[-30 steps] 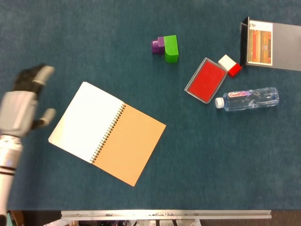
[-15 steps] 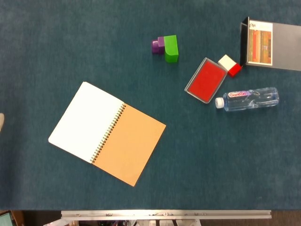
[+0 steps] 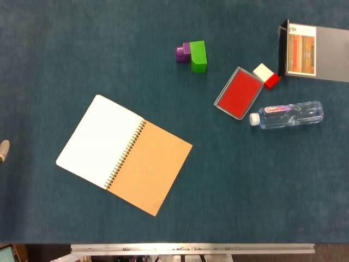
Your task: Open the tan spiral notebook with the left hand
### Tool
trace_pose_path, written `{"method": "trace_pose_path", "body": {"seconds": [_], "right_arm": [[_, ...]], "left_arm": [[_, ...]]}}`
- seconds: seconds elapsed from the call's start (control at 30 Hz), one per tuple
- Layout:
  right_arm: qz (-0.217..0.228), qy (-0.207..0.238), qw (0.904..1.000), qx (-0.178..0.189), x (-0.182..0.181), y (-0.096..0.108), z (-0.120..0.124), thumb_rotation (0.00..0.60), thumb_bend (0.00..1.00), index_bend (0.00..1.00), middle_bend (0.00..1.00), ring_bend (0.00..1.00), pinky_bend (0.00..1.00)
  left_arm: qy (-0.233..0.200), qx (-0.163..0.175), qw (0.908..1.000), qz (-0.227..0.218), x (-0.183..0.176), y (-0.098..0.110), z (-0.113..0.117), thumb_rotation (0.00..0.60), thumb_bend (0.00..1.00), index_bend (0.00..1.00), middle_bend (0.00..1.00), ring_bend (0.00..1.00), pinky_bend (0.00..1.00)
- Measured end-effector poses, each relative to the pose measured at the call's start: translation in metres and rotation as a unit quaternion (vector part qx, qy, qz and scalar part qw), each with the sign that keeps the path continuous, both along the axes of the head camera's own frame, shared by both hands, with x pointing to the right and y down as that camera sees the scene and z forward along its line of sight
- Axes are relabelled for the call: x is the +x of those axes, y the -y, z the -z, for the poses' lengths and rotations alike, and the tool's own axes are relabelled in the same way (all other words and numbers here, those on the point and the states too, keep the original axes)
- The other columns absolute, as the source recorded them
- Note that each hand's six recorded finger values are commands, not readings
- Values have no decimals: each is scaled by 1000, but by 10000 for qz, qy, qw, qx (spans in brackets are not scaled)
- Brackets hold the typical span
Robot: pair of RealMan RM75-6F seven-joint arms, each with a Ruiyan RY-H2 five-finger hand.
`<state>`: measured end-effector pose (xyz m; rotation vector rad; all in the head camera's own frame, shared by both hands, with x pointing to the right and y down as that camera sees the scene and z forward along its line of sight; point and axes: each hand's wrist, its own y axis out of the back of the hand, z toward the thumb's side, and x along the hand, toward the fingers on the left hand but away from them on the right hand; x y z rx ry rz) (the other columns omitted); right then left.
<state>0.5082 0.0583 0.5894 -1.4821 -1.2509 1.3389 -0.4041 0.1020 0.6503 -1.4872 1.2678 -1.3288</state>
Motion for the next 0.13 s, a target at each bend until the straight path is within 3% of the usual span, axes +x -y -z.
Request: {"method": "trace_pose_path", "body": {"seconds": [0.13], "right_arm": [[25, 19, 10000, 2, -1, 0, -1, 600, 471, 355, 349, 243, 369]], "left_arm": [[-3, -41, 10000, -2, 0, -1, -1, 600, 256, 0, 7, 0, 0]]}}
